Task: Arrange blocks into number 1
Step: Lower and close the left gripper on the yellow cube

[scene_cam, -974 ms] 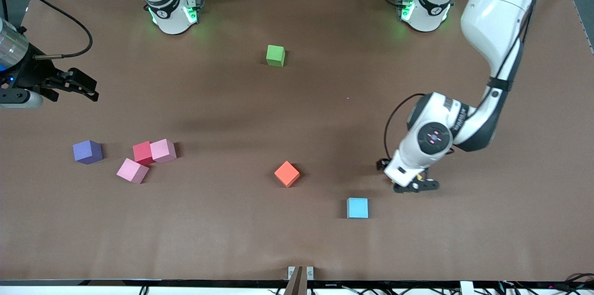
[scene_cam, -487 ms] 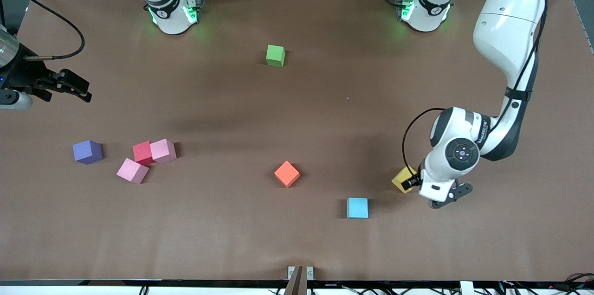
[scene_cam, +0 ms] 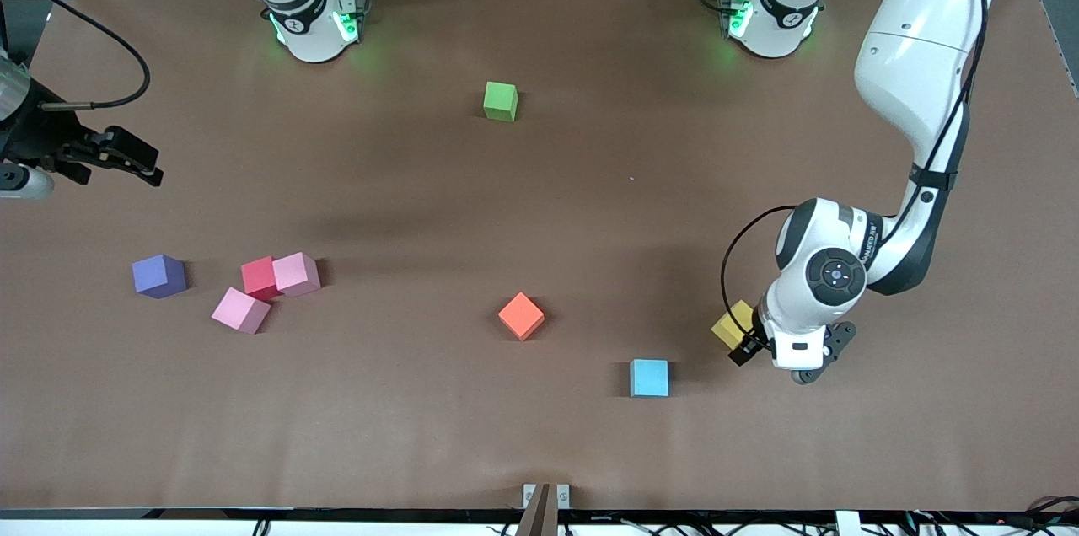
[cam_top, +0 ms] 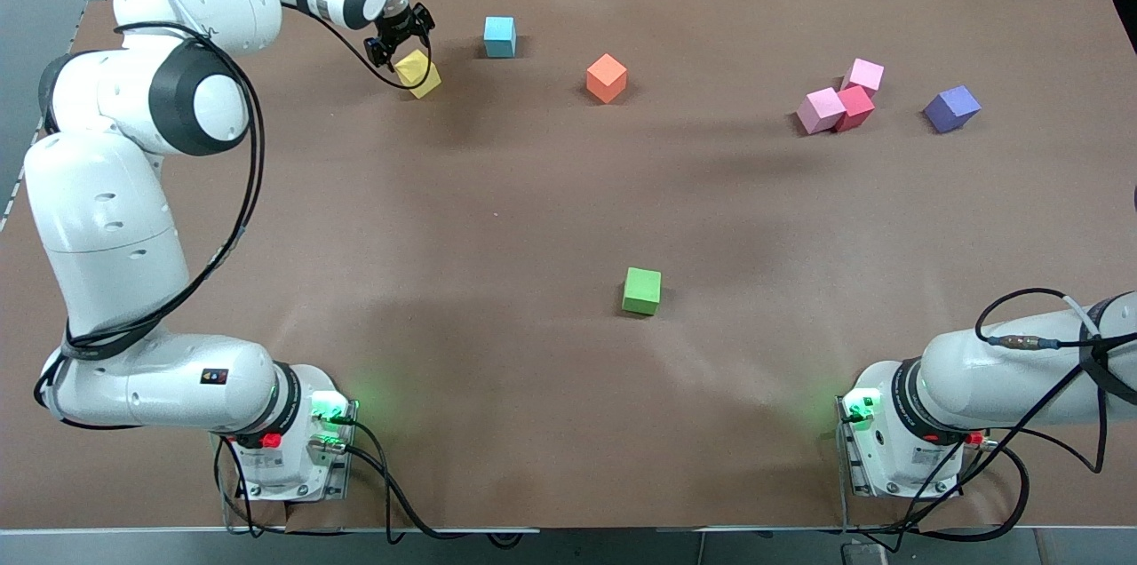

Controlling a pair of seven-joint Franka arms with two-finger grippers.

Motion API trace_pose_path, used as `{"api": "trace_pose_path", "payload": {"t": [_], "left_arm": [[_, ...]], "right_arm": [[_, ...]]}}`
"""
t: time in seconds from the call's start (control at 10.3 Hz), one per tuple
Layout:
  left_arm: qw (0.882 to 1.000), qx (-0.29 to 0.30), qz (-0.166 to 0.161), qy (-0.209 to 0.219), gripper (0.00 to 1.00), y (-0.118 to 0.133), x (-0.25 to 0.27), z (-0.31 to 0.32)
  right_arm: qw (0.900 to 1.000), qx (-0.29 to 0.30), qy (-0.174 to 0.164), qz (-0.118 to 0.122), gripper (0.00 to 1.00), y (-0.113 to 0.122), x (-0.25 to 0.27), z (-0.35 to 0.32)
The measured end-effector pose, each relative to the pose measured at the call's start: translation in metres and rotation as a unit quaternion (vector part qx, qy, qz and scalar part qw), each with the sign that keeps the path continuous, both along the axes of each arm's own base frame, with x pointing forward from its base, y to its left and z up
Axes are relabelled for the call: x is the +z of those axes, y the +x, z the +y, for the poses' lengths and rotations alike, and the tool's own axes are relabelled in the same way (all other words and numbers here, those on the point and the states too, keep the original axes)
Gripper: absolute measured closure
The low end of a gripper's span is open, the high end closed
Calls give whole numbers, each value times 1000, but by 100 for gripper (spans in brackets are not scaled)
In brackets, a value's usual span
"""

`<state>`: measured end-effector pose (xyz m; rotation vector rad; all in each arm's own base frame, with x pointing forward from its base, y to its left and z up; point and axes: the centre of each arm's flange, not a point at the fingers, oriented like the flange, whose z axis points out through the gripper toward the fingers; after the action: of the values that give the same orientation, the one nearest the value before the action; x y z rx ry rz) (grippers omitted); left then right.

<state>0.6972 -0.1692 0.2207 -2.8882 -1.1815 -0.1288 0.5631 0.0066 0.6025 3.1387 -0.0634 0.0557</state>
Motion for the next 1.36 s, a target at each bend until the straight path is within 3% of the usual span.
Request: {"api": "trace_pose_path", "payload": {"t": [0.49,0.68,0.78,1.17,1.36], "left_arm": [[1000,-3,17,2,1,-13,-17,-17],[1000,-9,16,2,28,-16,-17,-26],[1000,-11,15,2,36,-16,-15,-27],[997,-76,-2,-13,36,-23,26,-75],[991,-130,12,-26,38,-58,61,-146]], "right_arm": [[1000,3,0,0,0,0,0,3],[1000,-1,0,0,0,0,0,-1],[1000,-2,0,1,0,0,0,-2],[1000,-5,0,2,0,0,-1,-6],[1000,-7,0,2,0,0,-2,-8]]}}
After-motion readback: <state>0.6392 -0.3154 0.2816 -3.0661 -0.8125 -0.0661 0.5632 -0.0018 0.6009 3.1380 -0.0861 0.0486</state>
